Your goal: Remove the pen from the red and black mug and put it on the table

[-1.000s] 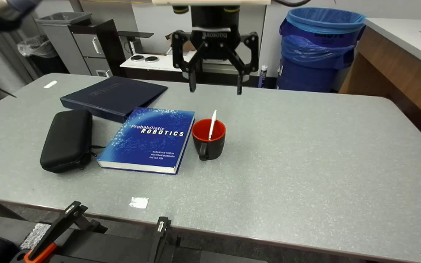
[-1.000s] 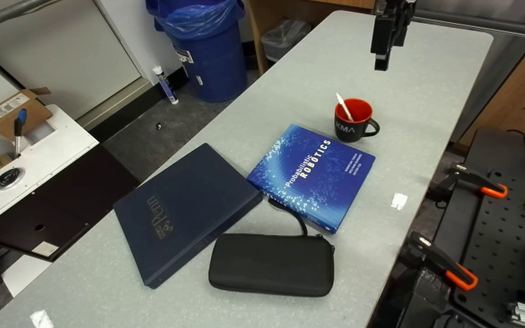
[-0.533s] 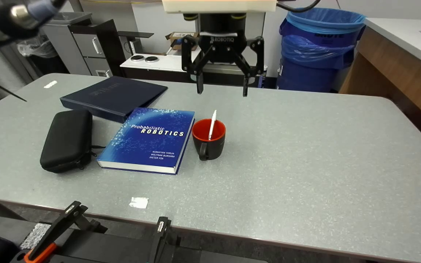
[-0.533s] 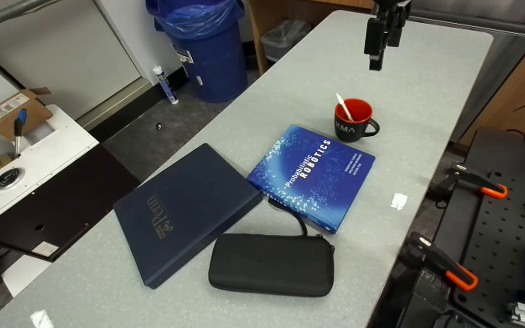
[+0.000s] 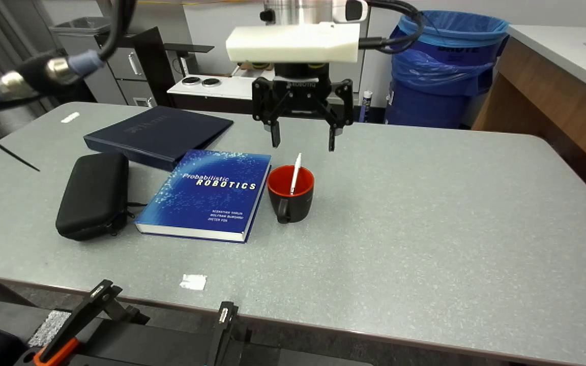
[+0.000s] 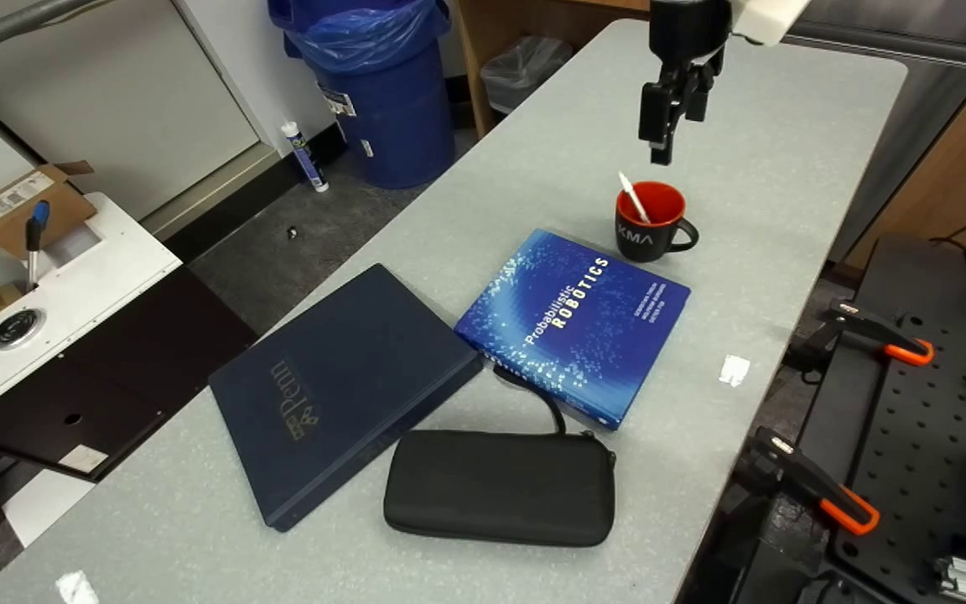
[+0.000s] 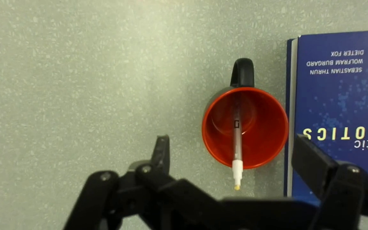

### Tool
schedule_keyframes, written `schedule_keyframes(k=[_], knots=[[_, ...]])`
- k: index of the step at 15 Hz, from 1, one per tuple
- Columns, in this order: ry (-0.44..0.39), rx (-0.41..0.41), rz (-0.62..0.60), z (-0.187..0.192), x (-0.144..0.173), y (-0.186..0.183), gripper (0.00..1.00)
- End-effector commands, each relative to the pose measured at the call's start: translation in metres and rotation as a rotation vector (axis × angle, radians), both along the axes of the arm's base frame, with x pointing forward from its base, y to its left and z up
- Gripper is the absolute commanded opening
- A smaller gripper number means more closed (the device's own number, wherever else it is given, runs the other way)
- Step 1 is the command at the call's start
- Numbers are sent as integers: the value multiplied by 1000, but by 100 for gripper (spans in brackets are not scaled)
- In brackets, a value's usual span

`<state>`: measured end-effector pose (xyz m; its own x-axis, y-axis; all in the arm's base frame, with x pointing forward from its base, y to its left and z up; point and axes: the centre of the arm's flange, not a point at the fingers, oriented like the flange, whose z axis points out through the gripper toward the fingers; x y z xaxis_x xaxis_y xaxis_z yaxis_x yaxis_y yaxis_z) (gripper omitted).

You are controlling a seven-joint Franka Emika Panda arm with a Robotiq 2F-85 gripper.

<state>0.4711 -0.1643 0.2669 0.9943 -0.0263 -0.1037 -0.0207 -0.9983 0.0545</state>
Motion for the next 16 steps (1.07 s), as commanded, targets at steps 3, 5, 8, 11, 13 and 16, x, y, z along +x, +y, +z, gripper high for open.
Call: schedule_keyframes(k=[3,5,8,11,13,16], knots=[[-40,-6,-53,-41,39,-1,100],[-50,-7,-66,-50,47,1,100],[-56,10,-91,-62,59,4,100],[-41,10,-105,-69,65,7,98],[-21,16,-110,-70,65,7,73],[-10,24,-109,-65,64,5,52]])
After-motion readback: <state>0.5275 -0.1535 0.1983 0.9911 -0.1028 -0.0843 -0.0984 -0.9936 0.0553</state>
